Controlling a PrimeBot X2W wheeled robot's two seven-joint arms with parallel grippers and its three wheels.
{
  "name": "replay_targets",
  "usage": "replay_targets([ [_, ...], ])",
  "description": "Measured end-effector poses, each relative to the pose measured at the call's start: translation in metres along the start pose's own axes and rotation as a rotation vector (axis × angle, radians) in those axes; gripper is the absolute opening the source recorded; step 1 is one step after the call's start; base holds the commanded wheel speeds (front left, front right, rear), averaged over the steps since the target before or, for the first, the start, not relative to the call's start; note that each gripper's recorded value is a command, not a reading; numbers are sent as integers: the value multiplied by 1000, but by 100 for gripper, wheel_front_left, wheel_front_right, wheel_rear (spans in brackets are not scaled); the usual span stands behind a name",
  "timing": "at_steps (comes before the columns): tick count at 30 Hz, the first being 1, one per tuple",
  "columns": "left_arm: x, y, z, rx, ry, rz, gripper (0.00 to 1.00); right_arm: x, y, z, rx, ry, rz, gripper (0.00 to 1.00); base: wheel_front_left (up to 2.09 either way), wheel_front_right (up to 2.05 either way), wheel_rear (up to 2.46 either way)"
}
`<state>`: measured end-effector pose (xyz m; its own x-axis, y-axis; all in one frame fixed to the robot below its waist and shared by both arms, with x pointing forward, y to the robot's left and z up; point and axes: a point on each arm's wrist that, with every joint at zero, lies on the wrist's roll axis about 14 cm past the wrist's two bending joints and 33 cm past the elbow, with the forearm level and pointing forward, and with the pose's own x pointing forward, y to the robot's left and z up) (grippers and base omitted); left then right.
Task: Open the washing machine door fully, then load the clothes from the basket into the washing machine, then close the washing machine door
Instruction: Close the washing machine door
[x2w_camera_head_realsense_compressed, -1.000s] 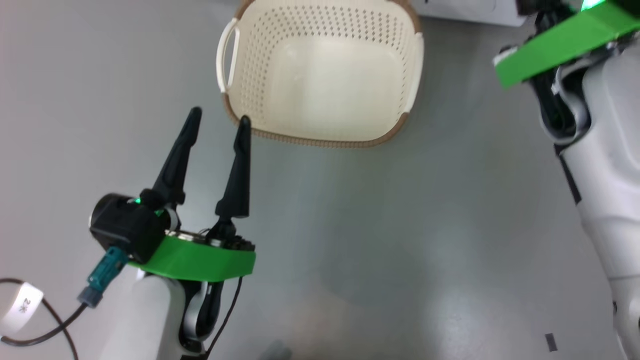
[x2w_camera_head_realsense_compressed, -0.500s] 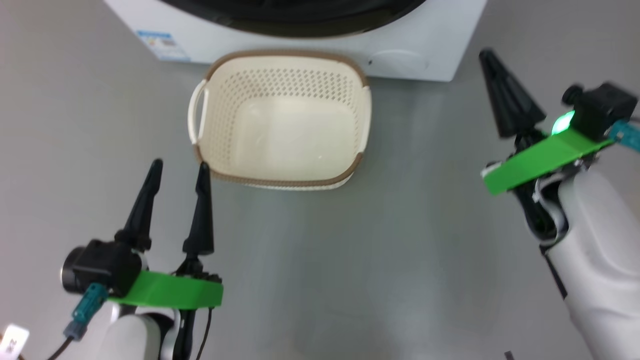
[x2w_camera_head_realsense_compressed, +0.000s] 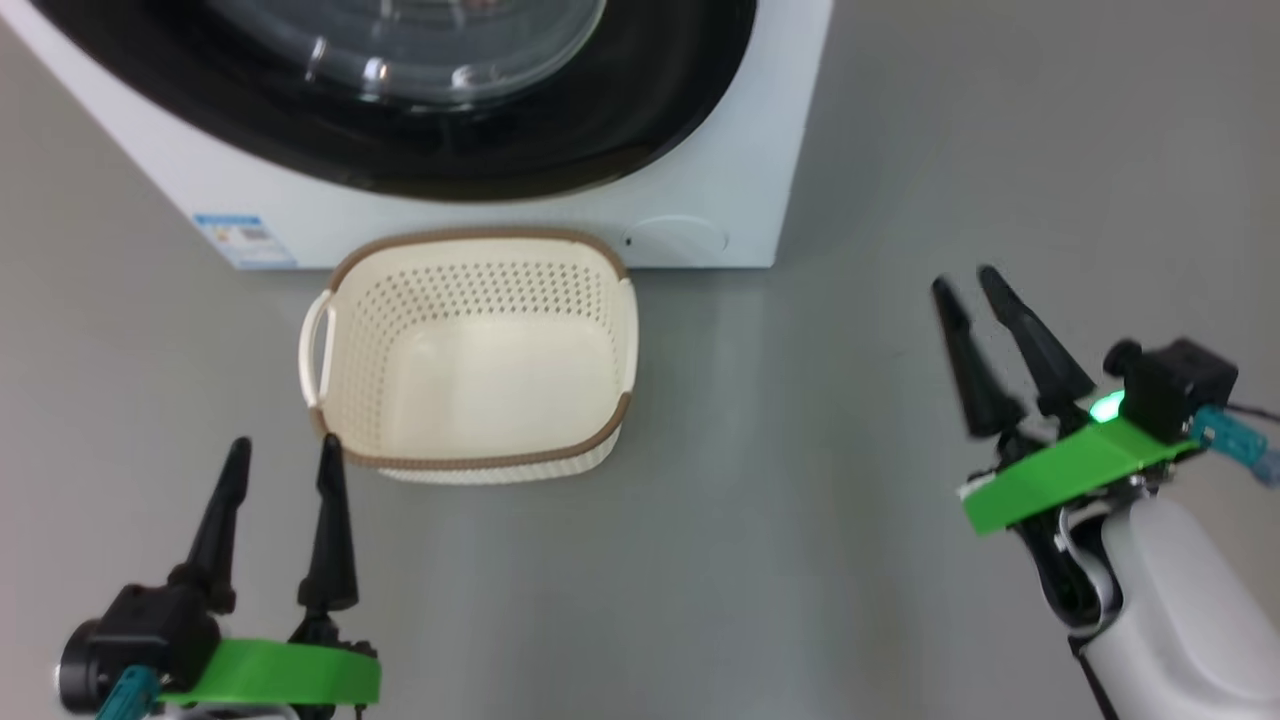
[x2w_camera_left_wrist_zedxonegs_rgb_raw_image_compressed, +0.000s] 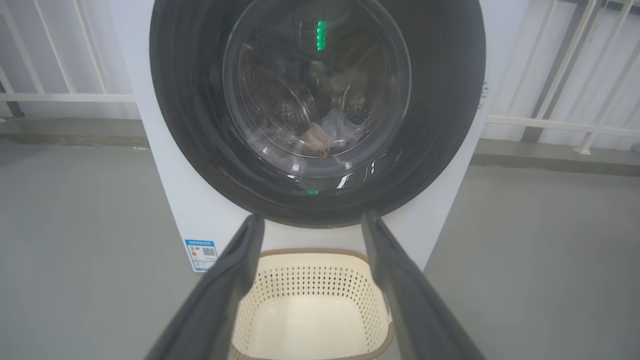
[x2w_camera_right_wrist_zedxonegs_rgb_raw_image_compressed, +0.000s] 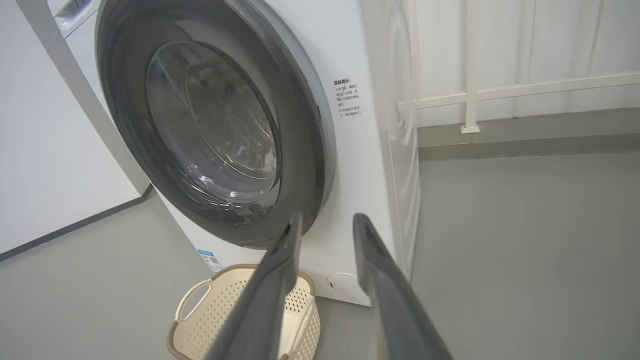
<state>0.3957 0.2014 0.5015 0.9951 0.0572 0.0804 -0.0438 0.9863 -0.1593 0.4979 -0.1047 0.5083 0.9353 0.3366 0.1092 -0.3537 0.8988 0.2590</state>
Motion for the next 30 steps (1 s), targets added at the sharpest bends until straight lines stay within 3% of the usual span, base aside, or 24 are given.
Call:
replay_targets([
  [10, -16, 4, 3, 14, -1, 18, 100, -49, -9, 16, -20, -28, -74, 100, 0, 0, 0],
  [15, -24, 2, 1, 13, 10, 16, 100, -71, -11, 29, -102, -52, -95, 100, 0, 0, 0],
  [30, -53, 9, 10, 26, -3, 47, 100, -124, -17, 29, -76, -68, -215, 100, 0, 0, 0],
])
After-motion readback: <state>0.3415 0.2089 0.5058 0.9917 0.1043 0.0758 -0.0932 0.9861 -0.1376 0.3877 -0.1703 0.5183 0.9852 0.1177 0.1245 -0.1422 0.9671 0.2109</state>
